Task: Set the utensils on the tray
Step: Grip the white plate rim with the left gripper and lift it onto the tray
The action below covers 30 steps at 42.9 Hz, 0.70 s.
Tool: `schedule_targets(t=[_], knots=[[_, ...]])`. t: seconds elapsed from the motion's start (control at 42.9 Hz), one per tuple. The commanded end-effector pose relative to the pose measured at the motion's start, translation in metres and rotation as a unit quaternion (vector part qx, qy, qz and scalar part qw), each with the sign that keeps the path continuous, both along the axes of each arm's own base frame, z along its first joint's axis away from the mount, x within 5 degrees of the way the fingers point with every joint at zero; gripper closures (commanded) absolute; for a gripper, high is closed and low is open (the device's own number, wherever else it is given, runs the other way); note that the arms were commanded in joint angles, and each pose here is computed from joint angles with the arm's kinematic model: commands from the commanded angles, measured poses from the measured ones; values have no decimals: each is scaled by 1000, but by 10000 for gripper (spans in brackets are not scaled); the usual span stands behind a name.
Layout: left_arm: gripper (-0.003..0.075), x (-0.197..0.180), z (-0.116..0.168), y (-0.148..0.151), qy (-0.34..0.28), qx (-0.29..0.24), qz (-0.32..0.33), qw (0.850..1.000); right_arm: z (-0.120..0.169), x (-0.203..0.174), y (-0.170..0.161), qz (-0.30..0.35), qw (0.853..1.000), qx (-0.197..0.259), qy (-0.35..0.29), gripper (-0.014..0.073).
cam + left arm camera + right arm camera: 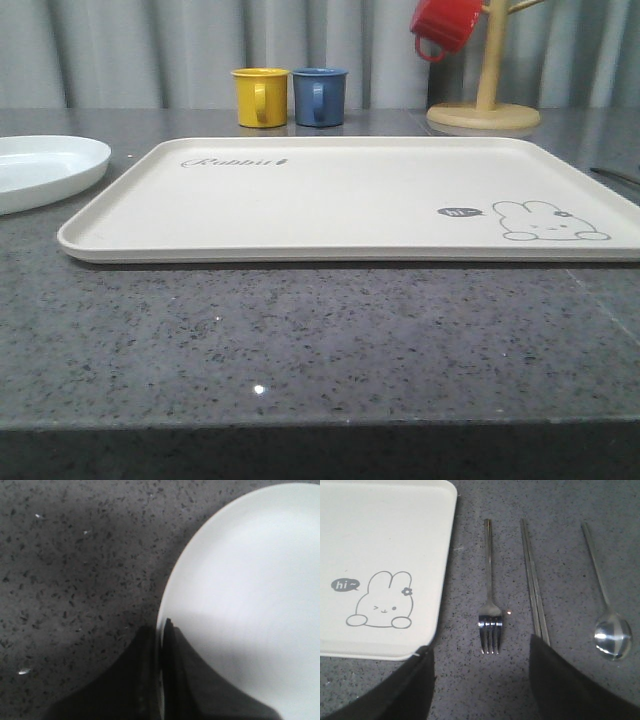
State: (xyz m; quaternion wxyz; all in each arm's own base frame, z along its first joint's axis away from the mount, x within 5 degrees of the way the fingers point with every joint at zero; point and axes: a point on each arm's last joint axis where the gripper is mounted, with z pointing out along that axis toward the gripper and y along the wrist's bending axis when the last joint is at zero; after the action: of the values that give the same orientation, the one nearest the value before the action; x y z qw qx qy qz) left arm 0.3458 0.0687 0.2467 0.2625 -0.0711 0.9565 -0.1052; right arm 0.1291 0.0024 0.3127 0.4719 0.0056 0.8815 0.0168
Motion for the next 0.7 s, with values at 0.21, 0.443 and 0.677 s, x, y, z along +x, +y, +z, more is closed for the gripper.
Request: schedule_targets(t=[0.21,0.443,0.677], knots=[[741,-1,67,-18,-78,-35,-20,996,15,4,-1,-4,999,-2,-44,146],[741,3,80,-72,-80,-52,-106,990,15,4,-1,-4,999,-2,-43,146],[741,1,77,-138,-83,-56,-192,976,15,4,-1,-4,999,-2,-43,146]])
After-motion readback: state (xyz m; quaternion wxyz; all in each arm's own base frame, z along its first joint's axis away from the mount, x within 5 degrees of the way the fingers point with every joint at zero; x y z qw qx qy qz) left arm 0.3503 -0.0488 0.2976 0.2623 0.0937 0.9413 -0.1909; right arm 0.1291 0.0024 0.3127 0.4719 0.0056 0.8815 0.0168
